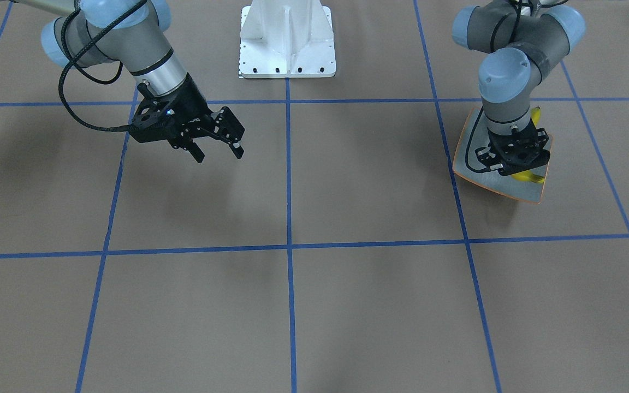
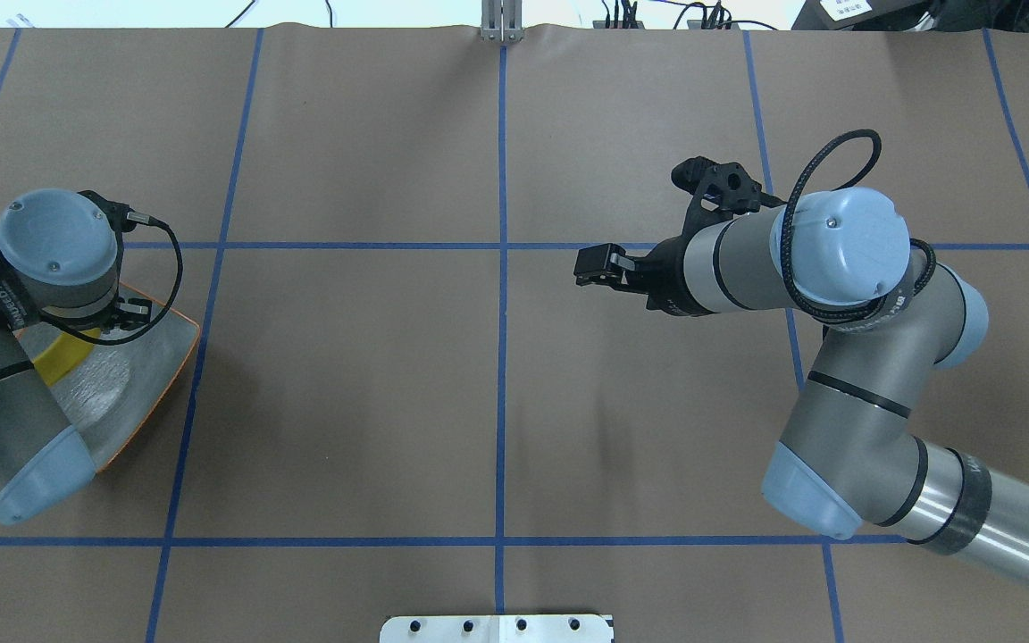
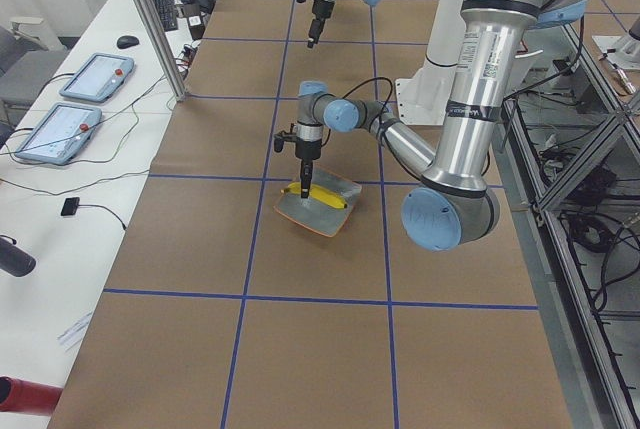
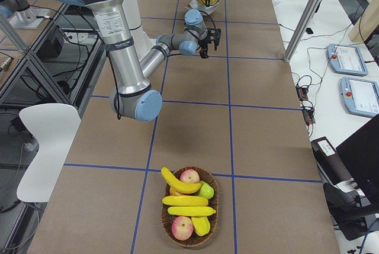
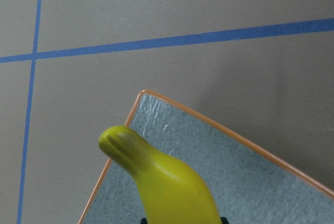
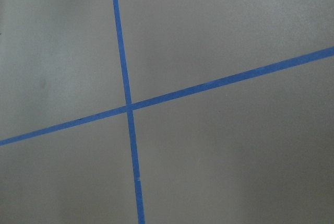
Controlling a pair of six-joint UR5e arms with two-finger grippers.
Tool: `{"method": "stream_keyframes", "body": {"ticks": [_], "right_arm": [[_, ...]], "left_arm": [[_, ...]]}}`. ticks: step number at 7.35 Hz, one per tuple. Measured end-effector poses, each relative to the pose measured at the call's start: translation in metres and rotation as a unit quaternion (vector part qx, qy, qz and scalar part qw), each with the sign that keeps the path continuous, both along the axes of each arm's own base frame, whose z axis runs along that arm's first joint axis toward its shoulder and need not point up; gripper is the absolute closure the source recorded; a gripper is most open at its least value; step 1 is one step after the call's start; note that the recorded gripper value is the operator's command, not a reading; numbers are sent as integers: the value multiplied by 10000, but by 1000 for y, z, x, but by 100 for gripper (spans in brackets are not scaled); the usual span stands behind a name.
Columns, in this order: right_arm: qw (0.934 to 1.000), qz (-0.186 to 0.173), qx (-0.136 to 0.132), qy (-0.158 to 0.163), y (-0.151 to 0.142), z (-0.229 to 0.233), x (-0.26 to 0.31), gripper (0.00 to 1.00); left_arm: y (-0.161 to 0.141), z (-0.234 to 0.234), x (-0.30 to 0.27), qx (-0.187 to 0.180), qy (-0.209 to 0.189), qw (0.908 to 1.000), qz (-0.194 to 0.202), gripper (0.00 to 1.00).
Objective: Transfer all bananas from basket to plate
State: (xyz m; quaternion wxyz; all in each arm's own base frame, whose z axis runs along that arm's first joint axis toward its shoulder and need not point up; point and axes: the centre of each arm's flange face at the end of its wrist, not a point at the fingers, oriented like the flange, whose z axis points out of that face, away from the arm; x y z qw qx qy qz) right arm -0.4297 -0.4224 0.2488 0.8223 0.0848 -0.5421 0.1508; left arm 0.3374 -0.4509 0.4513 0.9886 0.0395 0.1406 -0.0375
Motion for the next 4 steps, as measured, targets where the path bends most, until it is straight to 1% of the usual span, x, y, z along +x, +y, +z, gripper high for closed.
{"method": "stream_keyframes", "body": {"ticks": [1, 3, 4], "right_arm": [[10000, 8, -1, 7, 0, 1, 0, 0], [10000, 19, 16, -30, -1, 2, 0, 0], [10000, 22, 18, -39, -1, 4, 0, 0]], "left_arm": [[-1, 3, 0, -11, -33, 10000, 4, 2], [-2, 5, 0, 18, -73, 10000, -8, 1], [-5, -1, 1, 65, -30, 10000, -24, 1]]}}
